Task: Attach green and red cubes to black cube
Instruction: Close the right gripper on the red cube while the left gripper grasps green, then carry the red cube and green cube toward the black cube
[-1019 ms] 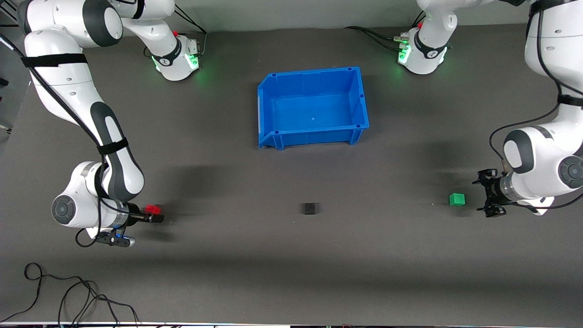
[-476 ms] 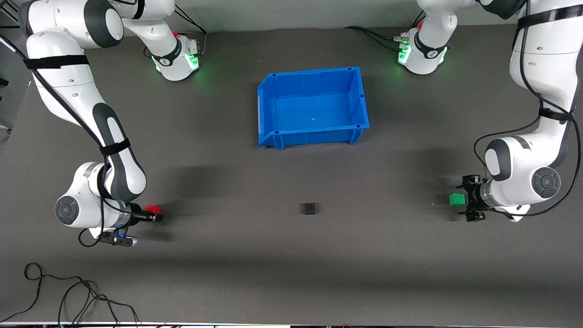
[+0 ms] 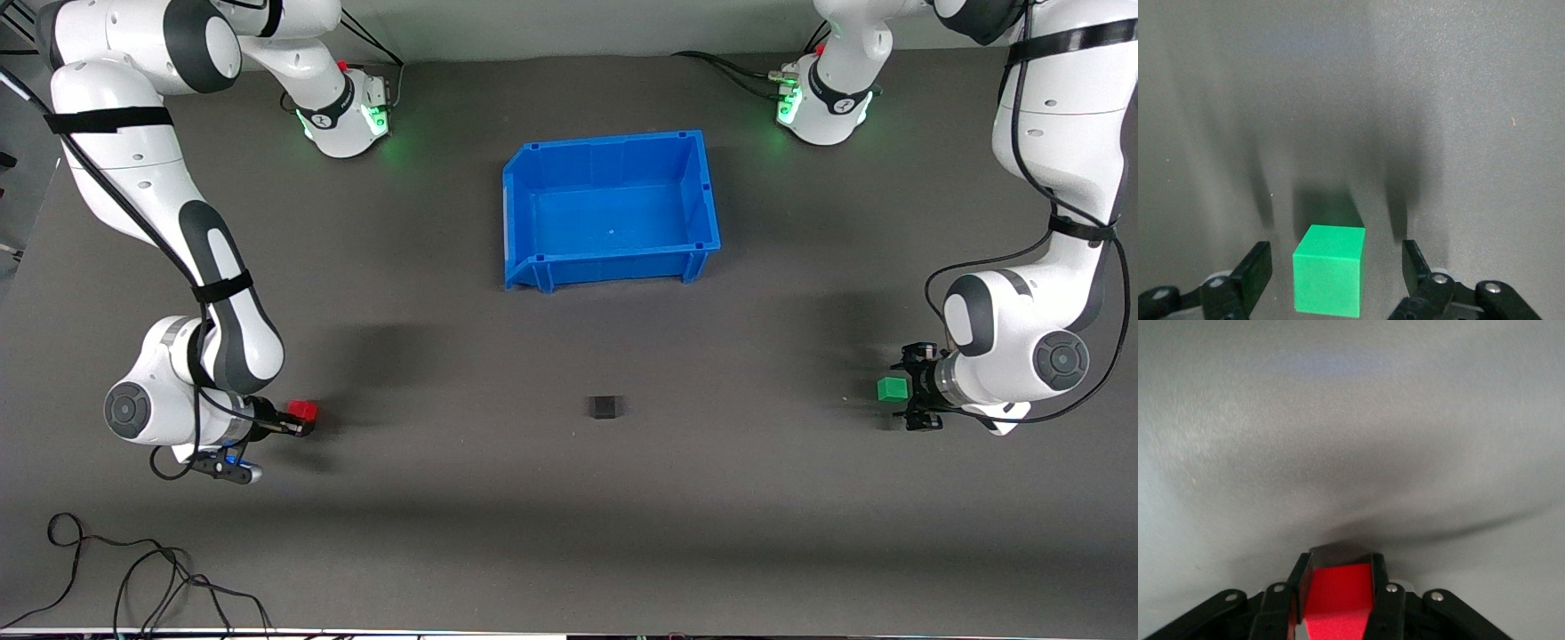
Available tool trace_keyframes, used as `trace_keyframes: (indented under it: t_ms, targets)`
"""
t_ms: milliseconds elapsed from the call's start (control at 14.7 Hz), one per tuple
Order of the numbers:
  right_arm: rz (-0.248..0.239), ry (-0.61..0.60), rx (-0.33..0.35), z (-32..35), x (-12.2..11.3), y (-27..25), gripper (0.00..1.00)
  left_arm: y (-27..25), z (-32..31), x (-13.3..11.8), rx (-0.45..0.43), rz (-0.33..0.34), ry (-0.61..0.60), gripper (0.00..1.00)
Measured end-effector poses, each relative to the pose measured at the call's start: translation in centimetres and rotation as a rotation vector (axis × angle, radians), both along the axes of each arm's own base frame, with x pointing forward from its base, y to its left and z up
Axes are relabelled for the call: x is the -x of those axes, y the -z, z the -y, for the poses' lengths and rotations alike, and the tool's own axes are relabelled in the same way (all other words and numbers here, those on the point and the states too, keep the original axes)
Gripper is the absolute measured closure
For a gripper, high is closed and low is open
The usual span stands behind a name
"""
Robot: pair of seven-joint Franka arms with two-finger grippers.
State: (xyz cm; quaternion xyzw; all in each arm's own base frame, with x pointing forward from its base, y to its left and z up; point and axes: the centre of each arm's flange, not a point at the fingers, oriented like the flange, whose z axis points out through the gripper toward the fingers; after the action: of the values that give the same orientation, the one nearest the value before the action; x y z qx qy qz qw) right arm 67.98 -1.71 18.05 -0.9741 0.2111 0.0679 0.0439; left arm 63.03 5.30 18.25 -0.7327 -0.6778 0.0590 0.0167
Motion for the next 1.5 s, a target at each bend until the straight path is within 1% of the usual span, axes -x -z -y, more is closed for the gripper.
trace_keyframes:
  t_ms: [68,136,204,272,340,408,476,544,680,816,883,1019,1155,1359,1495]
  targets:
    - [-0.005,0.084,0.003,-1.3,-0.2,-0.3,0.61,0.2,0.0,0.1,-0.004,-0.004,0.005,0.15]
    - [-0.007,0.165,0.01,-3.5,-0.5,-0.7,0.61,0.4,0.0,0.1,-0.006,-0.007,0.007,0.27]
    - [-0.005,0.246,0.019,-6.4,-0.9,-1.3,0.61,0.5,-0.1,0.1,-0.007,-0.008,0.008,0.27]
    - [-0.004,0.327,0.027,-9.6,-1.1,-1.9,0.61,0.6,-0.2,0.1,-0.007,-0.008,0.007,0.31]
    - [-0.007,0.409,0.036,-12.6,-1.1,-2.3,0.61,0.4,-0.2,-0.1,-0.008,-0.003,0.006,0.41]
    - [-0.013,0.484,0.04,-15.3,-1.0,-2.4,0.61,0.3,-0.2,-0.2,-0.009,0.0,0.007,0.55]
    - [-0.027,0.558,0.031,-17.3,-0.9,-2.2,0.61,0.2,-0.2,-0.3,-0.011,0.003,0.01,0.6]
    - [-0.05,0.632,-0.001,-18.8,-0.9,-2.0,0.61,0.2,-0.1,-0.4,-0.014,0.004,0.017,0.6]
    - [-0.113,0.76,-0.098,-20.3,-1.2,-1.9,0.61,-0.2,0.4,-0.7,-0.02,0.009,0.032,0.6]
    - [-0.166,0.834,-0.182,-22.2,-1.2,-2.3,0.61,-1.2,1.0,-1.5,-0.018,-0.005,0.04,0.6]
    - [-0.179,0.862,-0.206,-24.0,-1.0,-2.7,0.61,-2.0,1.4,-1.9,-0.016,-0.02,0.039,0.6]
    - [-0.163,0.933,-0.225,-28.4,-0.6,-3.4,0.61,-3.5,3.0,-2.9,-0.018,-0.03,0.02,0.6]
    - [-0.159,0.965,-0.229,-32.7,0.5,-3.1,0.61,-4.3,6.1,-3.5,-0.021,-0.018,-0.012,0.6]
    - [-0.16,0.984,-0.228,-36.1,1.5,-2.1,0.61,-5.7,13.2,-4.3,0.004,0.009,-0.053,0.6]
    - [-0.155,0.973,-0.216,-37.1,1.9,-1.5,0.61,-5.9,18.4,-4.3,0.025,0.018,-0.02,0.6]
